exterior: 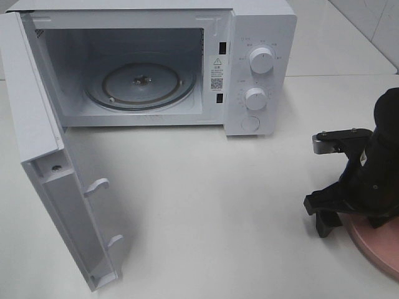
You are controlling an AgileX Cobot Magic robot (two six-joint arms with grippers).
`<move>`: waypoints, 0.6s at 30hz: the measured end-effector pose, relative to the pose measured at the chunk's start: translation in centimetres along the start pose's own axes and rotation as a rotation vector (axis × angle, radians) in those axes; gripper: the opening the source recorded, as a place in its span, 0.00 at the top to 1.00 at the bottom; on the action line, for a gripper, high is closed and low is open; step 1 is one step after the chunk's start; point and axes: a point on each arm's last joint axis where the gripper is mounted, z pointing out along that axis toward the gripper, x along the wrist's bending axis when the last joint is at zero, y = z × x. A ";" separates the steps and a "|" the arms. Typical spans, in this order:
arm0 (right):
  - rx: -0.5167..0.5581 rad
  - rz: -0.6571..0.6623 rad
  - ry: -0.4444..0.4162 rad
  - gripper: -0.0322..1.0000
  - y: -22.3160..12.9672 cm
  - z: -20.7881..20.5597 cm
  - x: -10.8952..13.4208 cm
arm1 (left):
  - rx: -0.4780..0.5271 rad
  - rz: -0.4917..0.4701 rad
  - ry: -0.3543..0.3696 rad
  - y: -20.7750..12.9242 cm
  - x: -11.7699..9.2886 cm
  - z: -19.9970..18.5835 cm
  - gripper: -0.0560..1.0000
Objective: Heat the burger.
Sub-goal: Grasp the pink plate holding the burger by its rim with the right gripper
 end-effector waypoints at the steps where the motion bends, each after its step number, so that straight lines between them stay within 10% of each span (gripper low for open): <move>1: 0.001 0.001 -0.002 0.19 0.1 0.1 0.0 | 0.000 0.000 0.000 0.0 0.0 0.0 0.03; 18: -0.021 0.002 -0.021 0.46 0.4 0.2 -0.2 | 0.000 0.000 0.000 0.0 0.0 0.0 0.03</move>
